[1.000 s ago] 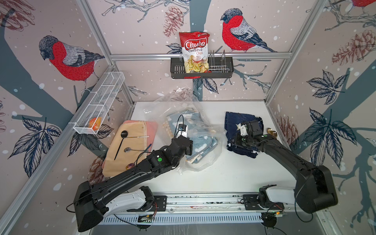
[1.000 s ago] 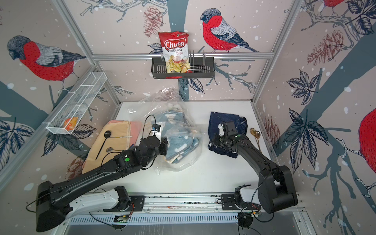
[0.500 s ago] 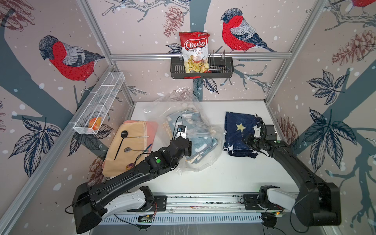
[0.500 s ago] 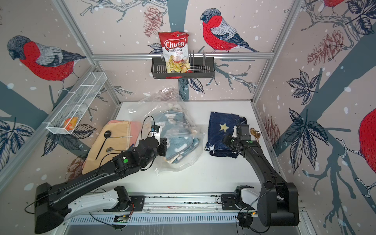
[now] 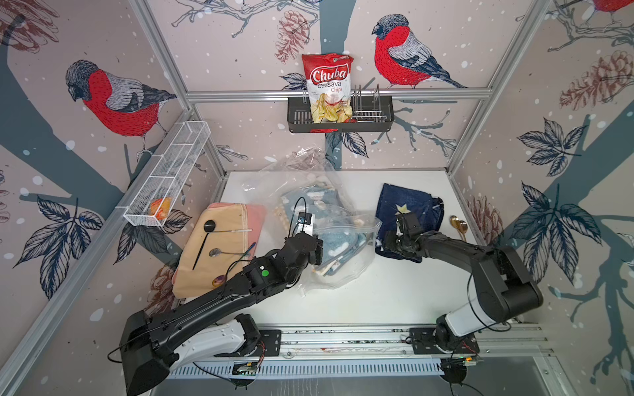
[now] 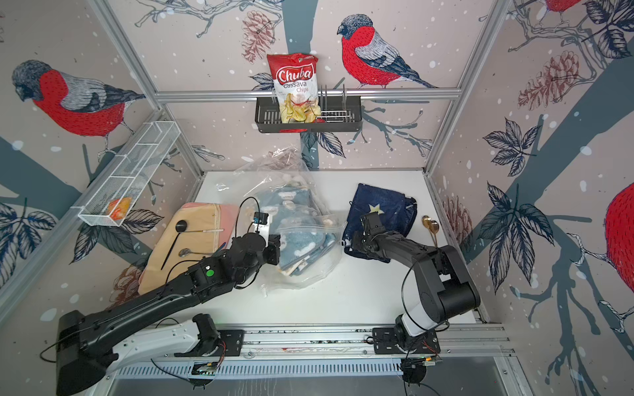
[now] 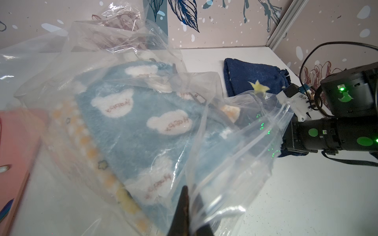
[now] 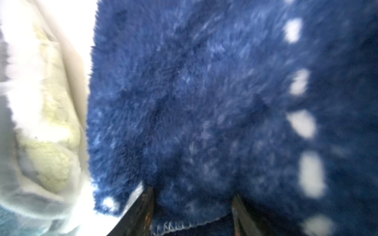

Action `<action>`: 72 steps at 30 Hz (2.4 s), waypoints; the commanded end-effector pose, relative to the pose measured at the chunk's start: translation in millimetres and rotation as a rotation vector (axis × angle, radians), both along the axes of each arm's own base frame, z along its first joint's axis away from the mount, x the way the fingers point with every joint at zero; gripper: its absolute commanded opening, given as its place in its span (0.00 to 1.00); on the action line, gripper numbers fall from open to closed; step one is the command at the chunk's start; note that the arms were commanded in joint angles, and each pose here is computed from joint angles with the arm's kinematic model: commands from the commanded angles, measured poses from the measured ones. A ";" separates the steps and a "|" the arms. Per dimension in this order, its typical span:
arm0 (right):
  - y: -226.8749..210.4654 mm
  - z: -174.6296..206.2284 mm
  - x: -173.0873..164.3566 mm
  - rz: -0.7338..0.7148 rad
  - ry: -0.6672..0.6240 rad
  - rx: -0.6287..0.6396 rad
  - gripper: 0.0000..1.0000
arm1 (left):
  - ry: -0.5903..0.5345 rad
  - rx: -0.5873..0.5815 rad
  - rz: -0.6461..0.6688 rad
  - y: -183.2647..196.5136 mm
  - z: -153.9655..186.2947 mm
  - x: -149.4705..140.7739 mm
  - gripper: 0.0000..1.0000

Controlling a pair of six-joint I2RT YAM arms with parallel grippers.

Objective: Take the blanket out of the vacuum bag
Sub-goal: Place the blanket at the center of the board.

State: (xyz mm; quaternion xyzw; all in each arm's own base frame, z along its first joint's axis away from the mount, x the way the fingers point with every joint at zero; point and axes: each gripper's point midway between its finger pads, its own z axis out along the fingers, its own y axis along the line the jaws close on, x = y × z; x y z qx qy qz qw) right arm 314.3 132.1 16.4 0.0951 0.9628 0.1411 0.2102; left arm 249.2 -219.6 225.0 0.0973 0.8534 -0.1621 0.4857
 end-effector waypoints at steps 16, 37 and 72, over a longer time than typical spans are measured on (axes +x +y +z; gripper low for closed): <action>-127.1 88.2 -29.0 -0.458 -0.103 0.235 0.31 | -0.007 -0.030 -0.038 -14.3 2.0 2.9 0.03; -143.6 31.6 -31.5 -0.511 0.000 0.112 0.57 | -0.011 -0.018 -0.034 -10.1 0.3 1.6 0.03; -129.3 107.2 20.3 -0.447 -0.214 0.025 0.64 | -0.006 -0.039 -0.047 -11.3 -6.9 -1.1 0.01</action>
